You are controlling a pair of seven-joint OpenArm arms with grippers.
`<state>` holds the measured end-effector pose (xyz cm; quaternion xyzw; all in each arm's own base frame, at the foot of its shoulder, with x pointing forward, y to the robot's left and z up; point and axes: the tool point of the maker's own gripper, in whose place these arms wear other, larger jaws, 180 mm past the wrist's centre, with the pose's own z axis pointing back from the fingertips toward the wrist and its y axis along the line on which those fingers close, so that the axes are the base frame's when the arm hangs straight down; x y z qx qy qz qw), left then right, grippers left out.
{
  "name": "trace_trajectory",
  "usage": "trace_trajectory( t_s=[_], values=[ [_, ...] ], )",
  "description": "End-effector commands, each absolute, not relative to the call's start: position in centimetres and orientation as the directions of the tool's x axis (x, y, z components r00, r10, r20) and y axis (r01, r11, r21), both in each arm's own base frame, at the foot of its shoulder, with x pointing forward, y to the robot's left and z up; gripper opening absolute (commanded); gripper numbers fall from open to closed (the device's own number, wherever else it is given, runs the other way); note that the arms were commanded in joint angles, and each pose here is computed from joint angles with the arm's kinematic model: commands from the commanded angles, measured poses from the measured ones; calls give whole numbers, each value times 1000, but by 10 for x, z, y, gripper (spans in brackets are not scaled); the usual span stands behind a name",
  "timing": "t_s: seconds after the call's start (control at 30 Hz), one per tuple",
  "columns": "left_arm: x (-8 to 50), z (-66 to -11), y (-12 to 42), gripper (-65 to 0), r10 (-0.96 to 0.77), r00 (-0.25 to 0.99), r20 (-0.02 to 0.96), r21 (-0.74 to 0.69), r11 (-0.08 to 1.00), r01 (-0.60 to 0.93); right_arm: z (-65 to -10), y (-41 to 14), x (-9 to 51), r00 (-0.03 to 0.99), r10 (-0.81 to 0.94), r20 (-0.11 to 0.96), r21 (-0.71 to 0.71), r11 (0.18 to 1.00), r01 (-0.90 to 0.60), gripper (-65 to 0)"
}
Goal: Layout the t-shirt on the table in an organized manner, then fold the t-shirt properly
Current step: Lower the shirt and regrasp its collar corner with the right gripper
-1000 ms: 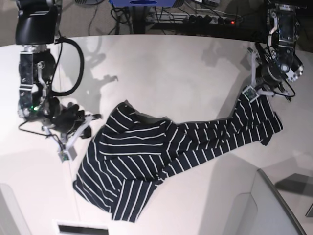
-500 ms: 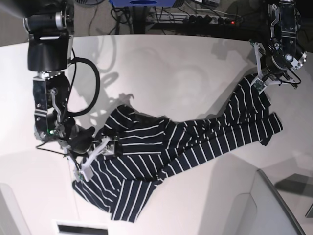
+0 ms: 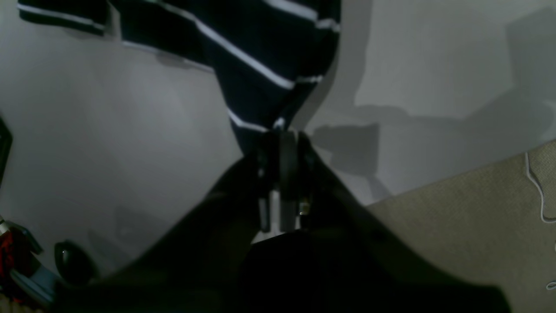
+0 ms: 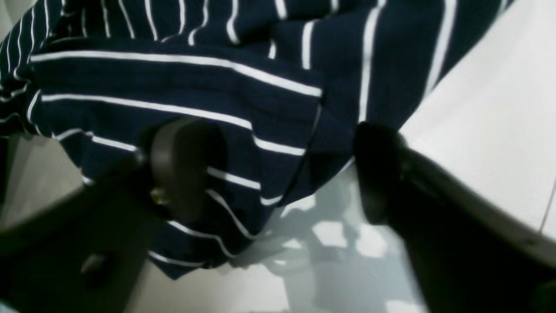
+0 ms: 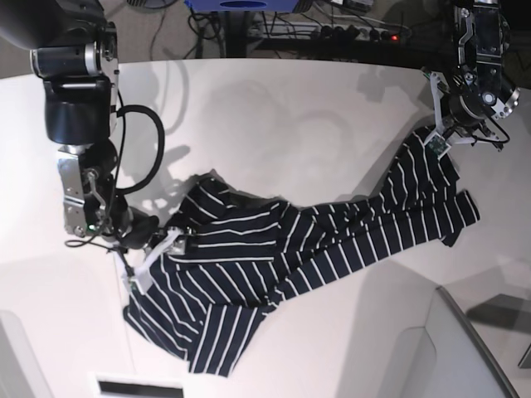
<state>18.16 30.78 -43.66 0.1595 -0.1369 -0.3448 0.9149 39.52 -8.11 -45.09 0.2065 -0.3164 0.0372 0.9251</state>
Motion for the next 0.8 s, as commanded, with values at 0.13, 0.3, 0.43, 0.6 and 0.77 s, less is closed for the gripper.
trace_trajectory(
  t_s=[0.13, 0.3, 0.43, 0.6, 0.77],
  values=[
    [188, -430, 313, -650, -680, 718, 148, 409, 703, 582, -430, -78, 414, 756, -76, 650, 365, 904, -223, -623],
    [186, -432, 314, -650, -677, 722, 144, 405, 706, 582, -431, -82, 398, 777, -44, 628, 350, 908, -231, -648],
    [190, -434, 320, -650, -662, 736, 144, 404, 718, 567, -411, -94, 369, 746, 26, 666, 274, 921, -276, -648],
    [195, -434, 320, -650, -670, 724, 166, 409, 715, 567, -396, -94, 297, 758, 124, 640, 208, 922, -327, -648],
    [197, -432, 320, -650, -671, 720, 176, 413, 714, 565, -396, -85, 230, 782, 151, 605, 215, 914, -343, -648]
  ],
)
